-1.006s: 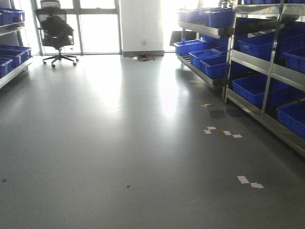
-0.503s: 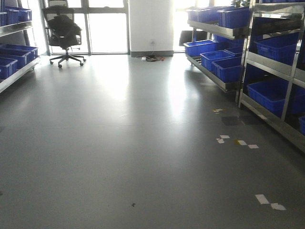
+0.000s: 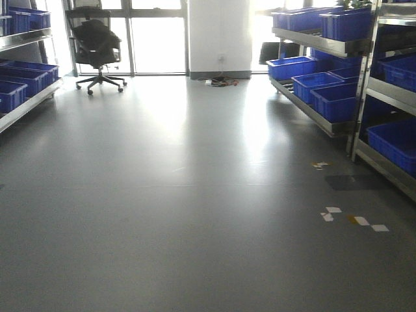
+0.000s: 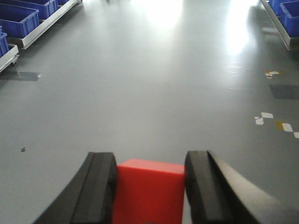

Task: Pick red cube and place on left shelf
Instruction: 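Drive the base to the shelf of blue bins holding the red cube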

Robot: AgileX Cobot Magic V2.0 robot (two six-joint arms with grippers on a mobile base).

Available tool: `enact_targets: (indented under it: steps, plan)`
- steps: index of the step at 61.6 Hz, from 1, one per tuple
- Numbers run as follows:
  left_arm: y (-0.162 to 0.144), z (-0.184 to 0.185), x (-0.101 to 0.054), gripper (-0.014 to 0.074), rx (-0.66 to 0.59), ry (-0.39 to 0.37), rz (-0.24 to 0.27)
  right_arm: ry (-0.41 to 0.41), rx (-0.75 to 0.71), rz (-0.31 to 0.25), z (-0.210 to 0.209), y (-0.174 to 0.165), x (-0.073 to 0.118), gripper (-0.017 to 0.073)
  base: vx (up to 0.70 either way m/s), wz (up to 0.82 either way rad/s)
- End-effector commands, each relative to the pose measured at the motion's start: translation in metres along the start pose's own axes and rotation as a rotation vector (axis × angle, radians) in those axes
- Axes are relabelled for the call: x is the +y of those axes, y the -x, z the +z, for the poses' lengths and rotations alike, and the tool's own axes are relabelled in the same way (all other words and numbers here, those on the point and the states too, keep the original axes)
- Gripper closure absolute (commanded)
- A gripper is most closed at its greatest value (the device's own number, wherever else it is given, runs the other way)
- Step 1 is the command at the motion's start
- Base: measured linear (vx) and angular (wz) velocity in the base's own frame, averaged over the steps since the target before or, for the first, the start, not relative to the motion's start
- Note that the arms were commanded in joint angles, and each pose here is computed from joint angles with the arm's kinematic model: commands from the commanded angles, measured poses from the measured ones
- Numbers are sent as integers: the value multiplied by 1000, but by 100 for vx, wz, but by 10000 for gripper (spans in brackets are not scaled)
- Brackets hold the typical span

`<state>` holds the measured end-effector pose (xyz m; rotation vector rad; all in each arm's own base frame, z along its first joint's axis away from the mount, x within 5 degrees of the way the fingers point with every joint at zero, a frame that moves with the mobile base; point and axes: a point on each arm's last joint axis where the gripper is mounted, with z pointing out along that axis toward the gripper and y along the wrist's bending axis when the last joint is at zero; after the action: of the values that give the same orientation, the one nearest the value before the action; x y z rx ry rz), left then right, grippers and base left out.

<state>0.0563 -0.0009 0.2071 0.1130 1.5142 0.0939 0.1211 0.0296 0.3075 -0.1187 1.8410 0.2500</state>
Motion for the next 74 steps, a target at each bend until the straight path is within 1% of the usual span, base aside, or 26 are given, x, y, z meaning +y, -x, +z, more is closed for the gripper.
enact_targets:
  steps: [1, 55, 74]
  plan:
    - [0, 1, 0, 488, -62, 4, -5, 3, -119, -13, -4, 18, 1, 509, 52, 19]
    - [0, 1, 0, 488, -62, 4, -5, 3, -118, -13, -4, 18, 1, 509, 56, 17]
    - [0, 1, 0, 488, -62, 4, -5, 3, -118, -13, -4, 18, 1, 509, 57, 26]
